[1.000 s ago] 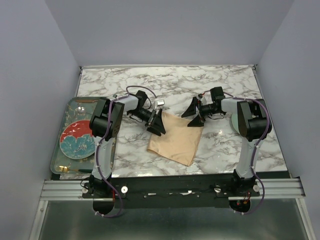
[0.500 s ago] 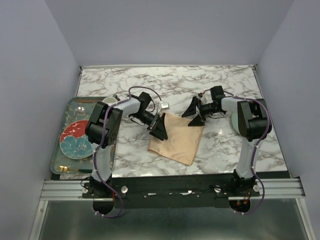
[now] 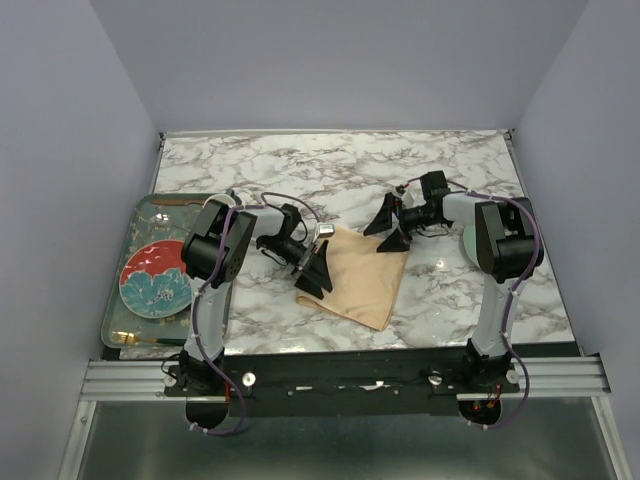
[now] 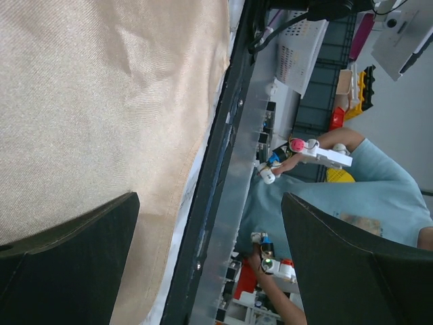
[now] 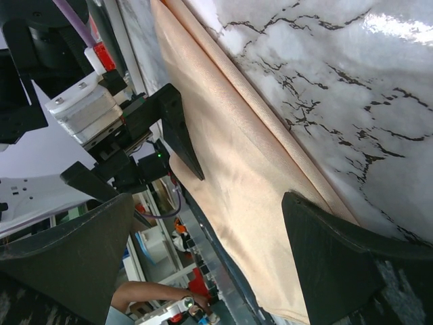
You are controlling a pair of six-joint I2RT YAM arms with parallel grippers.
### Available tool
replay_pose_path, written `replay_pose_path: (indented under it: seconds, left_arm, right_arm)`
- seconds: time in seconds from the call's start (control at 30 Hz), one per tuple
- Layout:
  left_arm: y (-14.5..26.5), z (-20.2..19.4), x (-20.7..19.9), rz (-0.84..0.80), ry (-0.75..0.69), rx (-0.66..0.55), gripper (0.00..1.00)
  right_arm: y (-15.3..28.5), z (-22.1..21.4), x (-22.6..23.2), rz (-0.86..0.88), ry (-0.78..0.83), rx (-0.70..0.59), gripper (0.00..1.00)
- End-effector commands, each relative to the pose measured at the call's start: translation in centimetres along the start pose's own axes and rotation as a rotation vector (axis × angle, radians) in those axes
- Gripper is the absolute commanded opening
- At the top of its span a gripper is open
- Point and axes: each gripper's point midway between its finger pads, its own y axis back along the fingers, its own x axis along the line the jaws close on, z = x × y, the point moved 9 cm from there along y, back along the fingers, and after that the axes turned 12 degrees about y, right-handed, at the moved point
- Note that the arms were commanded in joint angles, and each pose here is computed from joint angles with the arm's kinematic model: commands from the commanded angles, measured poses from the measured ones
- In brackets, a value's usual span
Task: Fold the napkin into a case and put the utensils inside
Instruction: Smooth out the square-folded napkin at the center of the board.
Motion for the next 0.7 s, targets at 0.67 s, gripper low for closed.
replay_pose_path:
  seconds: [0.67]
  left_arm:
    - [-0.3,-2.3,-2.4,-0.003,-0.059,-0.008,0.99]
  right_arm:
    - [-0.6,-0.2,-3.5,-0.200,0.014,0.008,1.00]
